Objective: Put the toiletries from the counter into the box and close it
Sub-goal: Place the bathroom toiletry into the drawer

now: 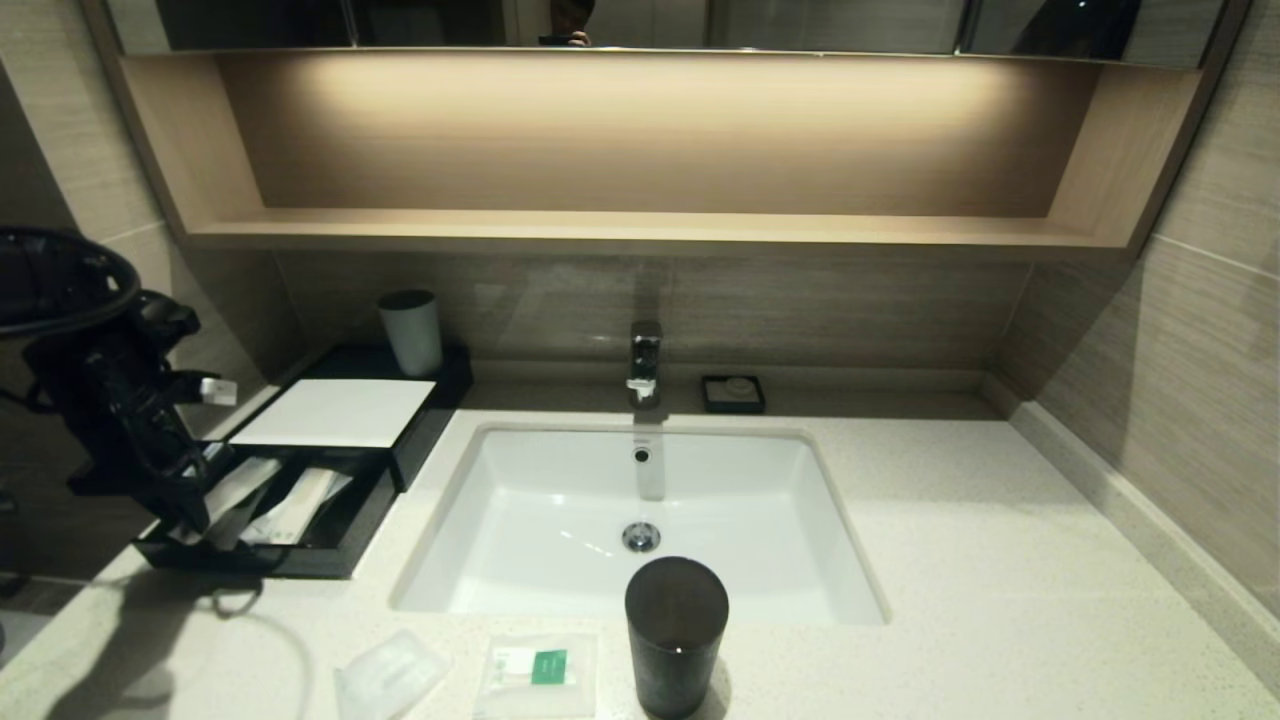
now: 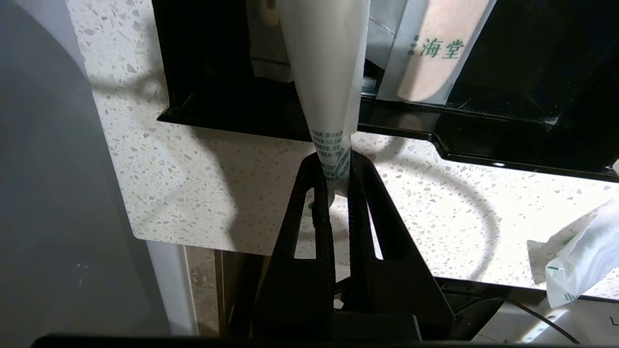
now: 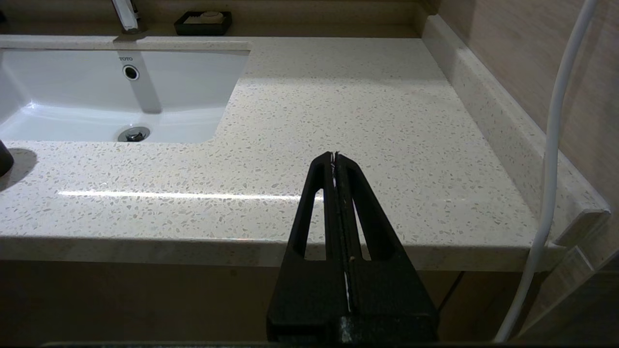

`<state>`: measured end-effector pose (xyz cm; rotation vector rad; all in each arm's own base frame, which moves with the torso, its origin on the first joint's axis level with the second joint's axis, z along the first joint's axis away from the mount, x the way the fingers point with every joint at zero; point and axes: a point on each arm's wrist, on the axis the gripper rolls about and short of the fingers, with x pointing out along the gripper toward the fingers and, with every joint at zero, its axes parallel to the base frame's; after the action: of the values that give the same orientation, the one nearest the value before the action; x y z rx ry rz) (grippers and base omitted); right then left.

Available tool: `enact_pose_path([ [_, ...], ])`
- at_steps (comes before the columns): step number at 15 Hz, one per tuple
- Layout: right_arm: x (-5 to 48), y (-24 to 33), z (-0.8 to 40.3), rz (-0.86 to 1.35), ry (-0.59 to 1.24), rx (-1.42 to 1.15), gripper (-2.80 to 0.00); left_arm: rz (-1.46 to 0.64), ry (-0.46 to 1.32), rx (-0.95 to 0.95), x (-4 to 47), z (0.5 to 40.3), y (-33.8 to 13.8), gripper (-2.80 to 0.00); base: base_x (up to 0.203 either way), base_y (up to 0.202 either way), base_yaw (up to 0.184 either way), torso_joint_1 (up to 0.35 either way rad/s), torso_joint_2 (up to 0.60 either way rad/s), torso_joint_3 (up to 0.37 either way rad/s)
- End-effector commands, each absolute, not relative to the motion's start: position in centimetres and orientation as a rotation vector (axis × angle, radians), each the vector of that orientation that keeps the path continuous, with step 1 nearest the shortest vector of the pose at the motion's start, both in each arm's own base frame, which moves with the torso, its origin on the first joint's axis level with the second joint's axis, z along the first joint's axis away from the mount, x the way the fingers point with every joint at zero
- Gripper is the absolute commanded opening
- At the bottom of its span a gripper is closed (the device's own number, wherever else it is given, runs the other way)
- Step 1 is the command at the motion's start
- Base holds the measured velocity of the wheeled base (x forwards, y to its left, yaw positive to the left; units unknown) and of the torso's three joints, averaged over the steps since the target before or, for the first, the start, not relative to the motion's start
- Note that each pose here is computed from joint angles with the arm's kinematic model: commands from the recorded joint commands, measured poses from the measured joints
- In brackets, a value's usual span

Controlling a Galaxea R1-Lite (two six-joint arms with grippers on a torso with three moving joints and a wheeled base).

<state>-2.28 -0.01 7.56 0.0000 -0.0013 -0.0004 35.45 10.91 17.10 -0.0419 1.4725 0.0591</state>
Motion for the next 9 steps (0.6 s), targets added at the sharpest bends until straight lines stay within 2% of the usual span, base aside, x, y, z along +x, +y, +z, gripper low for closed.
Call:
enact_pose_path([
  [1,-2.3,0.0,7.5,0.0,0.0,0.0,-2.8,0.057,1.474,-0.041,35.6,16.9,10.9,-2.8,0.0,0.0,0.0,0.0,0.0,0.0],
  [9,-2.3,0.0,7.5,0.0,0.0,0.0,-2.8,0.048,1.443,-0.044,36.6,15.9,11.1,-2.8,0.0,0.0,0.0,0.0,0.0,0.0],
])
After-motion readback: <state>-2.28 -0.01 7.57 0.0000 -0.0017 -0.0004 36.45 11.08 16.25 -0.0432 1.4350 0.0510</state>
